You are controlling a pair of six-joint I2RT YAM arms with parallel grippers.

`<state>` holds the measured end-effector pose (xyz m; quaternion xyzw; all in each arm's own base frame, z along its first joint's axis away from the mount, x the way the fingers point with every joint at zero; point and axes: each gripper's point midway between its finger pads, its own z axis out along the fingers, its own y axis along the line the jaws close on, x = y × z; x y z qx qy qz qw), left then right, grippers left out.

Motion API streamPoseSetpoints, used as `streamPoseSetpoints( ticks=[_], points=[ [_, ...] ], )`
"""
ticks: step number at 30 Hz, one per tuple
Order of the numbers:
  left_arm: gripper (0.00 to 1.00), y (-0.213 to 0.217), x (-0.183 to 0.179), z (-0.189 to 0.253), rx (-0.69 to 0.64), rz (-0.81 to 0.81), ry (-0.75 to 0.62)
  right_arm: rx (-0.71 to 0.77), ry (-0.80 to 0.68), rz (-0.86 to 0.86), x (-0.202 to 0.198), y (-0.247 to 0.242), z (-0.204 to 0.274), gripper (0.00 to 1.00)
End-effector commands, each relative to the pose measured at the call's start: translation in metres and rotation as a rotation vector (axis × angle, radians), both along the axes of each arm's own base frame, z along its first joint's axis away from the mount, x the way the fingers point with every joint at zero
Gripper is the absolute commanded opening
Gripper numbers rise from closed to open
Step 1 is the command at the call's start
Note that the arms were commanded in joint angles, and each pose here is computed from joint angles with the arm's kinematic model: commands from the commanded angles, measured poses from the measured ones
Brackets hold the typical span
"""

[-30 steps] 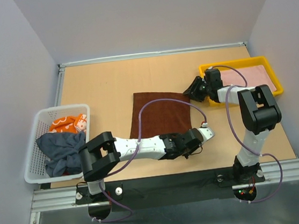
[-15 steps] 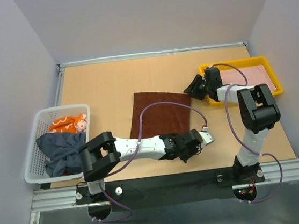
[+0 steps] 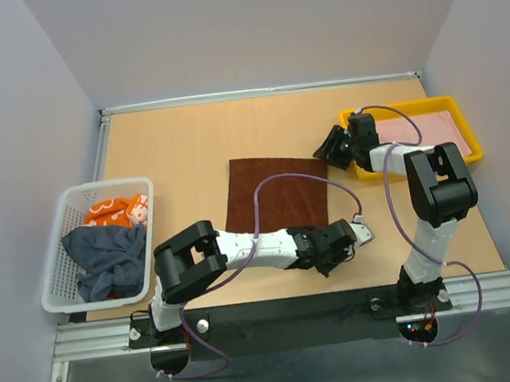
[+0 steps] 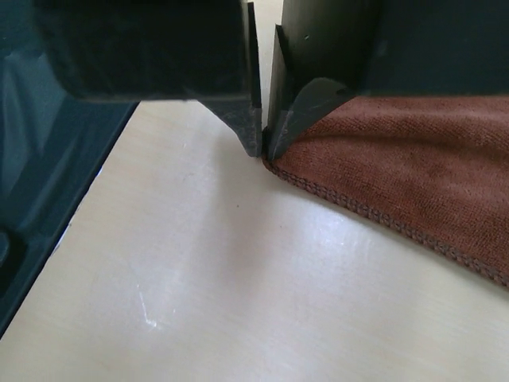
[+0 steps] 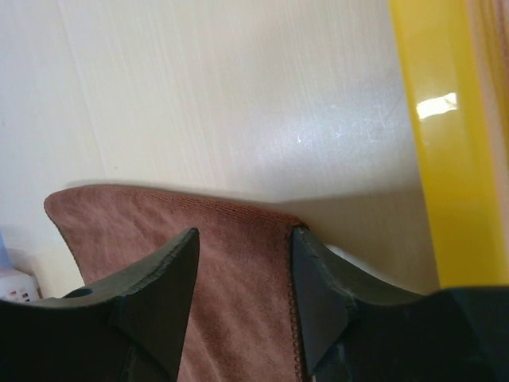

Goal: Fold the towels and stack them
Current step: Fold the towel

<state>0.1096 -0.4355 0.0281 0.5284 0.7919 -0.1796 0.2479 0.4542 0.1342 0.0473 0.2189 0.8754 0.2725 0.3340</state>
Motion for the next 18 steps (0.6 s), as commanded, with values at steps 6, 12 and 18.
streamPoseSetpoints(
  ticks=[6,12,18],
  points=[
    [0.71,-0.024,0.01,0.073,-0.183,0.082,-0.028,-0.094,-0.116,0.027,0.014,-0.011,0.037,0.68],
    [0.82,0.008,0.029,0.113,-0.272,0.265,-0.04,-0.188,-0.175,0.067,0.011,-0.02,0.068,0.82],
    [0.76,0.075,0.065,0.112,-0.312,0.544,-0.02,-0.217,-0.188,0.125,-0.008,-0.019,0.091,0.81]
  ],
)
